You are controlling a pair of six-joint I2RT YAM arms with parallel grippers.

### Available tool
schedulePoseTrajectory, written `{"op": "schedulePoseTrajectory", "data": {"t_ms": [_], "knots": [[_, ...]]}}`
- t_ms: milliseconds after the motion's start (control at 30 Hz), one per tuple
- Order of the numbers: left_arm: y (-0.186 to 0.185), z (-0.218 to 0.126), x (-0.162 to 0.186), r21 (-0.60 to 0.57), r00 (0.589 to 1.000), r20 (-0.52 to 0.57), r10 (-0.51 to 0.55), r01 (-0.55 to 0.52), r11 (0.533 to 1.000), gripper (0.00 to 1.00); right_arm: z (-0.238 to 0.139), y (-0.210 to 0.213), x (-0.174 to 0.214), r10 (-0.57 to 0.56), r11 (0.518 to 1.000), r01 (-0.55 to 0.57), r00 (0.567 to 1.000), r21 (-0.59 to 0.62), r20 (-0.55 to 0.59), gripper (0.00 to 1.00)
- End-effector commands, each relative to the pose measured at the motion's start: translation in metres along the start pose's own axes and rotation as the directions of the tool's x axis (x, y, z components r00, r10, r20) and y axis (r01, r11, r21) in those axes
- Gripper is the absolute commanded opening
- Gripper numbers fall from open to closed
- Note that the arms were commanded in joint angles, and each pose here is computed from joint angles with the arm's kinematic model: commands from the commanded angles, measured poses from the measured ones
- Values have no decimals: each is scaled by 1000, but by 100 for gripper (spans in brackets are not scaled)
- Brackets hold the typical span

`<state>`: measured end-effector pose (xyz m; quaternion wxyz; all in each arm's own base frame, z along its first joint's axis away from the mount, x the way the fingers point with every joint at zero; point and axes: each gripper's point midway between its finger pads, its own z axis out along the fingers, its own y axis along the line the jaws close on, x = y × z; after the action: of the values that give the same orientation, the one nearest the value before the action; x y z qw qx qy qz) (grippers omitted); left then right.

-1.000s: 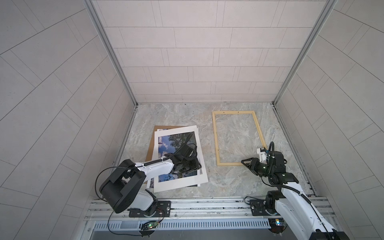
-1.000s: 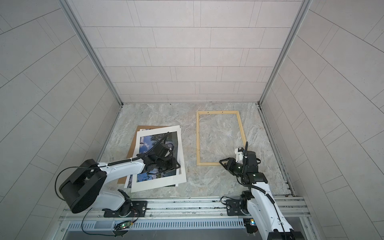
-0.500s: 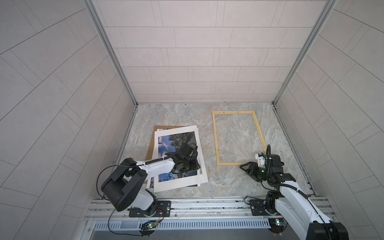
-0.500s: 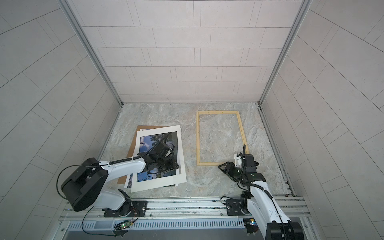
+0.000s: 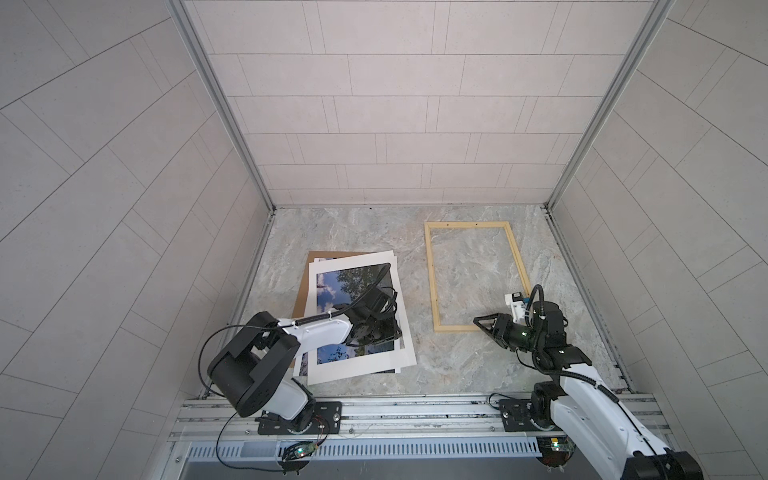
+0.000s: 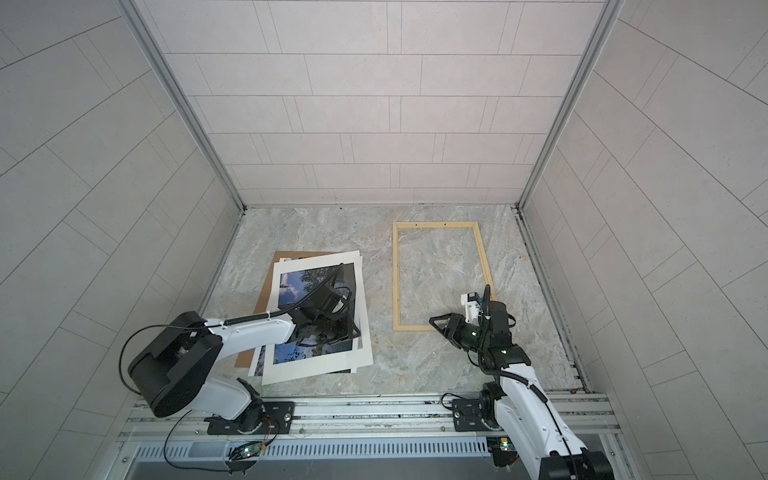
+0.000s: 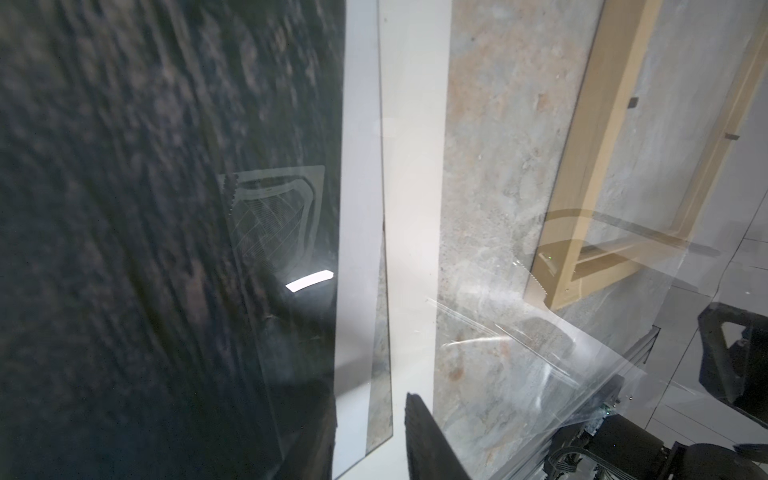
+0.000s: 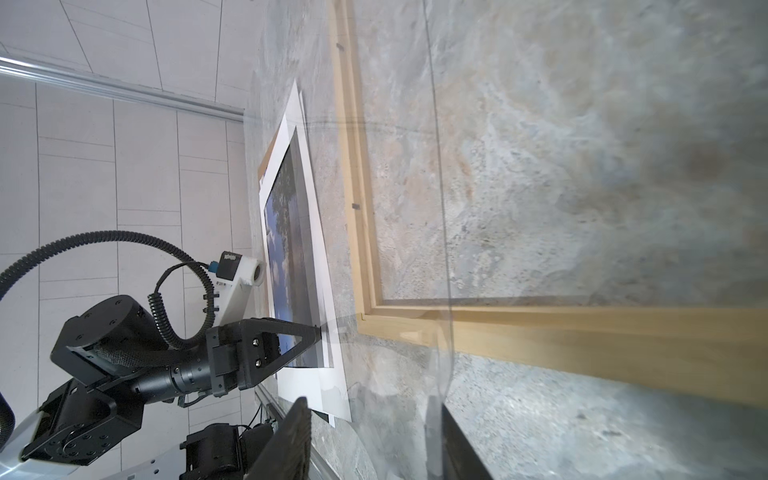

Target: Put the photo into the frame

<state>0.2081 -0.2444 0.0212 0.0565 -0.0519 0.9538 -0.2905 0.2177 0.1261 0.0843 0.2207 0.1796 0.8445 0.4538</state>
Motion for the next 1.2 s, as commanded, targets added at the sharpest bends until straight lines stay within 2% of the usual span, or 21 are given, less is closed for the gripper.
{"op": "schedulePoseTrajectory", "data": {"t_ms": [0,100,233,333,467,600,733,900,1033,1167], "knots": [[12,6,8,-51,999,-35,4,-5,999,35,7,7,-6,-27,1000,27,999,2,18,42],[10,4,7,-46,999,-32,5,-7,999,35,9,7,-8,-63,997,62,998,39,23,37],[5,2,5,-29,1000,-25,18,-19,999,35,7,6,-11,-82,995,79,996,58,45,13],[-2,-1,4,-13,999,-29,40,-40,999,35,6,9,-12,-74,996,72,996,47,56,0],[-12,-12,0,-3,996,-23,84,-84,996,38,8,14,-14,-26,1000,26,997,-2,71,0],[-9,-38,-6,-38,993,9,117,-117,992,54,7,28,-20,60,994,-51,994,-99,94,0],[8,-65,-11,-35,995,56,79,-77,996,67,4,47,-25,146,972,-129,987,-194,72,0],[8,-71,-9,38,997,76,29,-32,999,70,2,62,-30,242,936,-226,970,-268,30,0],[15,-67,-7,51,998,65,-17,14,999,70,4,65,-31,280,920,-268,960,-285,0,0],[15,-63,-7,116,996,68,-62,54,992,71,3,71,-33,304,904,-294,952,-312,-16,0]]}}
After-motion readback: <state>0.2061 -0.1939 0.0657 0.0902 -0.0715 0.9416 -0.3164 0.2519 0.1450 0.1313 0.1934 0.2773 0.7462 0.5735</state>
